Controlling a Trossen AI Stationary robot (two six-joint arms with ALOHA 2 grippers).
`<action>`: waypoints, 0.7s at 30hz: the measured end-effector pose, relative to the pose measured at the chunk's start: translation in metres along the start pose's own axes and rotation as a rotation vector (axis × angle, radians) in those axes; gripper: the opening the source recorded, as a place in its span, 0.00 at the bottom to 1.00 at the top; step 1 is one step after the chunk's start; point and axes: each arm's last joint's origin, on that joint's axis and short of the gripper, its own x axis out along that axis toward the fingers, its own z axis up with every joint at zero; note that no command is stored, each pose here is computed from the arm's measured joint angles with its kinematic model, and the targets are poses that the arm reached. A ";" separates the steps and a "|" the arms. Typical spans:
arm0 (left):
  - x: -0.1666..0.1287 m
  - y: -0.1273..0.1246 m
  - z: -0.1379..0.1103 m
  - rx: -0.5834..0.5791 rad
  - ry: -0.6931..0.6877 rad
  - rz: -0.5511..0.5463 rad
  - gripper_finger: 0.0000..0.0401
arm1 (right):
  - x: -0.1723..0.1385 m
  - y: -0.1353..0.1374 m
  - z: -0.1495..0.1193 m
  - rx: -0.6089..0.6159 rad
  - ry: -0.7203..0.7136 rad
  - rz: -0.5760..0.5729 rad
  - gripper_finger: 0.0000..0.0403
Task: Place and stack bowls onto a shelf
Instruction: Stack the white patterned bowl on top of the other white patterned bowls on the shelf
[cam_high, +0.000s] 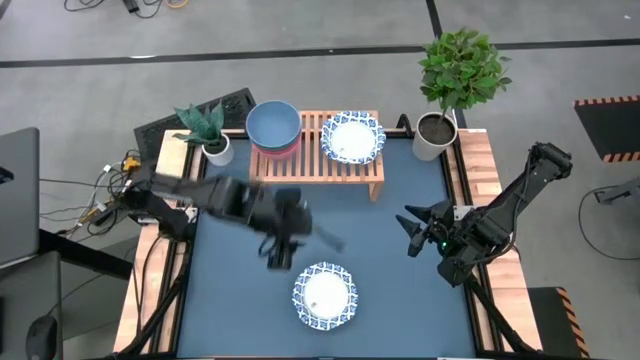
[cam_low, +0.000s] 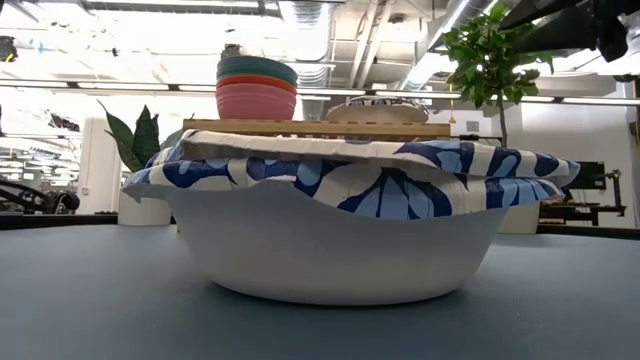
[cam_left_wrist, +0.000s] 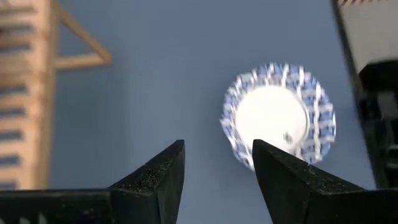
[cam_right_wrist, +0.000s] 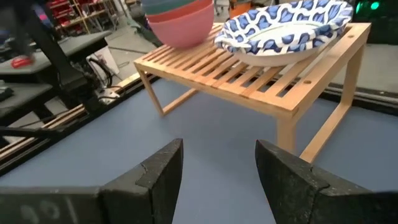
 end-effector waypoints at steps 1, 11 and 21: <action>0.003 -0.012 -0.007 0.004 0.019 0.022 0.43 | 0.000 0.000 0.000 0.000 0.006 0.001 0.56; 0.054 -0.085 -0.071 -0.222 0.117 0.079 0.43 | 0.001 0.005 -0.006 -0.005 0.051 0.014 0.56; 0.061 -0.083 -0.078 -0.469 0.165 0.025 0.43 | 0.001 0.006 -0.007 0.004 0.089 0.029 0.56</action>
